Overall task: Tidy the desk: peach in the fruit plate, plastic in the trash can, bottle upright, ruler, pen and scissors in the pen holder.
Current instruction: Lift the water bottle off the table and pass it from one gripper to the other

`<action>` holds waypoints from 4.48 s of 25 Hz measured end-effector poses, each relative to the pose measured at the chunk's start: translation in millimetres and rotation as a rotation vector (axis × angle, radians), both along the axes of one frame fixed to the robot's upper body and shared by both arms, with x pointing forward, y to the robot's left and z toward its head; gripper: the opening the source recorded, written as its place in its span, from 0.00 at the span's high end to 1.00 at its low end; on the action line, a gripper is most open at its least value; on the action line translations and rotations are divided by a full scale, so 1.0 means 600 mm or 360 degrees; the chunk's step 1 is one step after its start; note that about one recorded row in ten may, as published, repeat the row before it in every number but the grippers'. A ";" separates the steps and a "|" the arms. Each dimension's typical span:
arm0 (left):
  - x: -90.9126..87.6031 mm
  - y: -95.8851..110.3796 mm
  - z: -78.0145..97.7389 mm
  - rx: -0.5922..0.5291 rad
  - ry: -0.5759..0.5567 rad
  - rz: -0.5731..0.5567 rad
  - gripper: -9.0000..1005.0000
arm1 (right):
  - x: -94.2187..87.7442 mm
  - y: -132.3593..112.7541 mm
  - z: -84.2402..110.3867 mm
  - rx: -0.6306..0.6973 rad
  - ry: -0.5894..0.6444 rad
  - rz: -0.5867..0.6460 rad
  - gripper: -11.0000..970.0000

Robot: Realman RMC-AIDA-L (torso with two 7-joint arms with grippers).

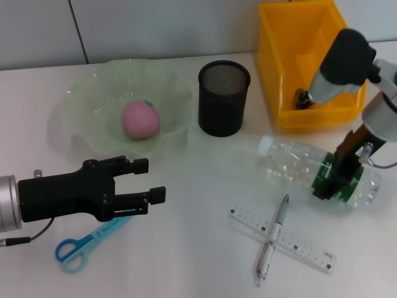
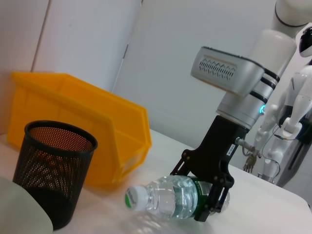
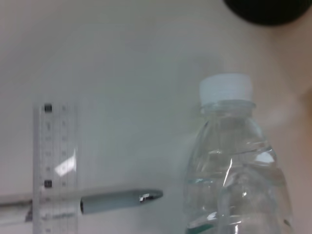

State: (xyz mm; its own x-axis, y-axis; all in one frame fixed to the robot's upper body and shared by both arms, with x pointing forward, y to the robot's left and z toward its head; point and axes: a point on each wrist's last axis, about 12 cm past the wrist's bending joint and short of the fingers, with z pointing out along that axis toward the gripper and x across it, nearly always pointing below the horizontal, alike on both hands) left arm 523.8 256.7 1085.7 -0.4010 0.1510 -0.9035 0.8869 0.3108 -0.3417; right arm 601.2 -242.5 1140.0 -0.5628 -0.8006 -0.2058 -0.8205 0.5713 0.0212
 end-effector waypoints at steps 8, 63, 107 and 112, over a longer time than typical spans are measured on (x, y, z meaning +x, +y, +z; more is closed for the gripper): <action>0.002 0.000 0.003 -0.0026 -0.0011 0.0014 0.21 | -0.006 -0.011 0.037 0.0190 -0.0086 -0.0016 0.21; 0.033 -0.042 0.053 -0.0816 -0.0189 0.0211 0.23 | -0.033 0.091 0.019 0.1682 -0.0490 0.0484 0.21; 0.025 -0.041 0.044 -0.0855 -0.0220 0.0236 0.51 | -0.037 0.094 0.014 0.1706 -0.0444 0.0473 0.21; 0.025 -0.041 0.044 -0.0854 -0.0217 0.0235 0.55 | -0.037 0.093 0.016 0.1703 -0.0439 0.0475 0.21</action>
State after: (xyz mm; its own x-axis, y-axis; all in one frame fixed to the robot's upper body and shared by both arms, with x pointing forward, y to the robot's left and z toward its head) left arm 538.8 232.2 1112.3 -0.2574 -0.3918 -0.8833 0.8943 0.2496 -0.3713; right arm 579.0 -186.5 1149.5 -0.2098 -0.2346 -0.9492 -0.9725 0.1507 0.1777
